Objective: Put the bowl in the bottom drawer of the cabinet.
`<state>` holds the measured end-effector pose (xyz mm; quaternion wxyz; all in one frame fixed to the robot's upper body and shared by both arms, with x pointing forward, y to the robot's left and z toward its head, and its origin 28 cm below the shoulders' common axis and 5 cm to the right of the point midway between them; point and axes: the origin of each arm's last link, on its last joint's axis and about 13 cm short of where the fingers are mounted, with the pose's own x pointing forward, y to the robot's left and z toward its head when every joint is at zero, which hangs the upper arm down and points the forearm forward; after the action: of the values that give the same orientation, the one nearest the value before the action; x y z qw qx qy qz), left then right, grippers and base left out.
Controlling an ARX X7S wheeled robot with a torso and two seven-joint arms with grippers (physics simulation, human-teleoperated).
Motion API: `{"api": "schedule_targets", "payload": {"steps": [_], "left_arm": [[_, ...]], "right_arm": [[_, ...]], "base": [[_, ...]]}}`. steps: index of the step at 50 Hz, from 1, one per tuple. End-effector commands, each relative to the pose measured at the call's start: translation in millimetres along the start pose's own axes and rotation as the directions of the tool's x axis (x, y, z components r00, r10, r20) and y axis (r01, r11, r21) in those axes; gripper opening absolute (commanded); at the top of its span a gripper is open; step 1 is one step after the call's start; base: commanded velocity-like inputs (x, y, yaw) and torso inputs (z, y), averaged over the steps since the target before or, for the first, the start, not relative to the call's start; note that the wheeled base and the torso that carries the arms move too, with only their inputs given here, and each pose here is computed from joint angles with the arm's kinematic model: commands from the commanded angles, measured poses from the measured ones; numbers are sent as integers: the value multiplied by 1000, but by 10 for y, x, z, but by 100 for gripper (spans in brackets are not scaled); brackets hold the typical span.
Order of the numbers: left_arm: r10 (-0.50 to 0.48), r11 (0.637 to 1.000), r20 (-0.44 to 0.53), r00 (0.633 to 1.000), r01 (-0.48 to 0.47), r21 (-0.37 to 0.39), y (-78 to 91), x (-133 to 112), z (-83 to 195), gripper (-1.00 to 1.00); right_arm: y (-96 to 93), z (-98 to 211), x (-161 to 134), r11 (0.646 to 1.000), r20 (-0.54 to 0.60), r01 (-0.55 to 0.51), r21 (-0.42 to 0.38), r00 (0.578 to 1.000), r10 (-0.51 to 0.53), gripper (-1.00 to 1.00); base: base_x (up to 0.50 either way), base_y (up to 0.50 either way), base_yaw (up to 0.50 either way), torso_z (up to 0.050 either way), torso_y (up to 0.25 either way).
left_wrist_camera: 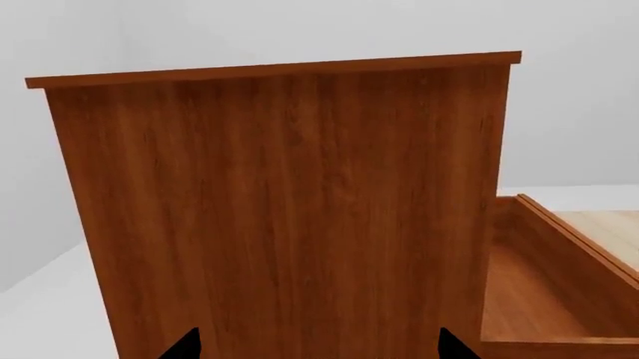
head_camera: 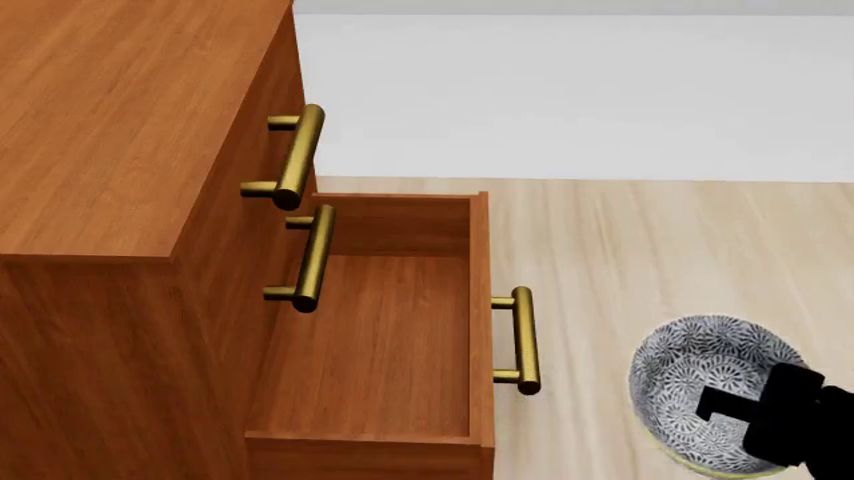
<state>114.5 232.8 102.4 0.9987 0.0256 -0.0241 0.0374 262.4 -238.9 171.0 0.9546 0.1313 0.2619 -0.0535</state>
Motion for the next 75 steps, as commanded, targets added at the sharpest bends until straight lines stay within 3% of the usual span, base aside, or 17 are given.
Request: {"api": "schedule_targets", "payload": {"steps": [1,12,19,31,32,51,75], "left_arm": [[2,1000,2,1000,-2,0,0,-4,8,100],[9,1000,12,1000,-9,-4,18,-30,38,100],[10,1000,19,1000,-10,-5,16,-34,46,100],[14,1000,24,1000,-14,-9,31,-61,61,100],[17,1000,27,999,-17,-7,34,-67,67,100],[24,1000,34,999,-24,-12,54,-95,81,100],[36,999,44,998,-35,-13,84,-125,106,100]], "right_arm": [[279,374,-304,996,151,-61,58,987,51,-100],[630,766,-368,994,190,-103,32,977,95,-100],[929,968,-354,991,151,-106,-87,982,118,-100],[1237,1034,-90,978,69,-129,-166,987,142,-100],[1337,1020,51,973,32,-126,-192,990,135,-100],[1598,1033,427,954,-35,-132,-270,991,128,-100],[1860,827,817,919,-109,-126,-373,990,92,-100]], "base": [[0,0,0,0,0],[0,0,0,0,0],[0,0,0,0,0],[0,0,0,0,0],[0,0,0,0,0],[0,0,0,0,0],[0,0,0,0,0]]}}
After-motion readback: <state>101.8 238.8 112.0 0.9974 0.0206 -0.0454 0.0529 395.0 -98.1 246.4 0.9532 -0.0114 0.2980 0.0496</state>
